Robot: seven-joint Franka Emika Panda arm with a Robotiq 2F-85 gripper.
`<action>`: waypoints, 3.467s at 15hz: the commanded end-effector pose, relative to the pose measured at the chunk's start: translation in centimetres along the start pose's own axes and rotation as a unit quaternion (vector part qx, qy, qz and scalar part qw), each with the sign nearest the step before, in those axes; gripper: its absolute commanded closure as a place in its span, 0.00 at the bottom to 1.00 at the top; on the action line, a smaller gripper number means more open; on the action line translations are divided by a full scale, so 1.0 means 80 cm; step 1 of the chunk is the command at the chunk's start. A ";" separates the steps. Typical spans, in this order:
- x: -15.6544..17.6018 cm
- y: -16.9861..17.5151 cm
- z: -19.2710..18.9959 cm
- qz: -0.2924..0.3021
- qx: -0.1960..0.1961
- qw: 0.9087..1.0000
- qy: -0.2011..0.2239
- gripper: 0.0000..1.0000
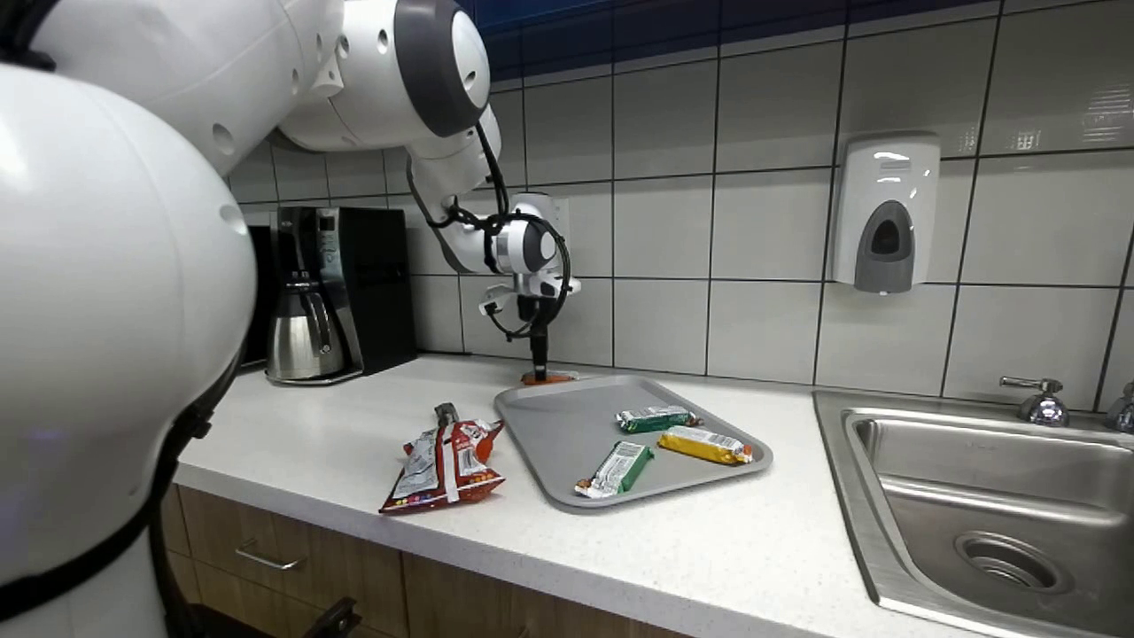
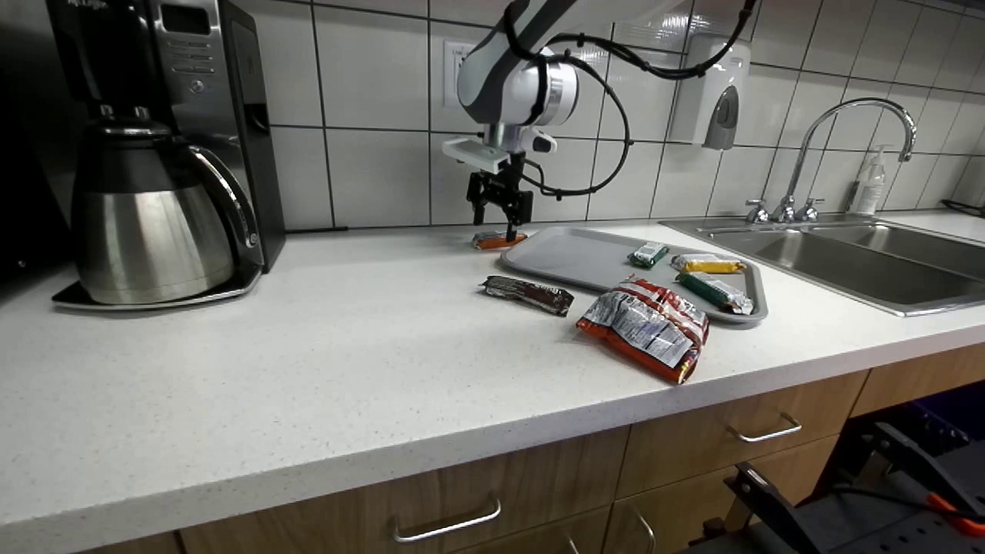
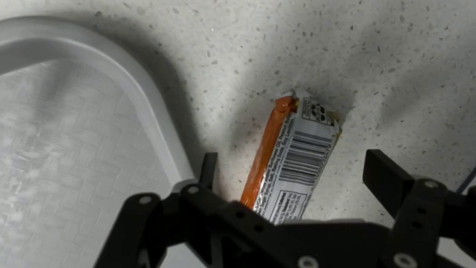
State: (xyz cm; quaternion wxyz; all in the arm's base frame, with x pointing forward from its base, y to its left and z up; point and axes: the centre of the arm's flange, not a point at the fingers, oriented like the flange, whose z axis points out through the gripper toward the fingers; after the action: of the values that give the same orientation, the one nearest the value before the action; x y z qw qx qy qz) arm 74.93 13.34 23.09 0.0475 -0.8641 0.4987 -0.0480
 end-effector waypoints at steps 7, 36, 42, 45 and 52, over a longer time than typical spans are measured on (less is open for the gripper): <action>0.000 -0.031 0.002 0.057 -0.013 0.998 -0.018 0.00; -0.002 -0.019 0.004 0.078 -0.024 0.997 -0.010 0.00; -0.002 -0.020 0.004 0.078 -0.024 0.997 -0.010 0.00; 0.002 -0.021 0.001 0.084 -0.023 0.996 -0.011 0.00; 0.006 -0.022 0.006 0.088 -0.022 0.996 -0.006 0.00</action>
State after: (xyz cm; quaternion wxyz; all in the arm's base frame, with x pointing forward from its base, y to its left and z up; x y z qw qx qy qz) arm 76.28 14.01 22.96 0.0354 -0.8231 0.5662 -0.0242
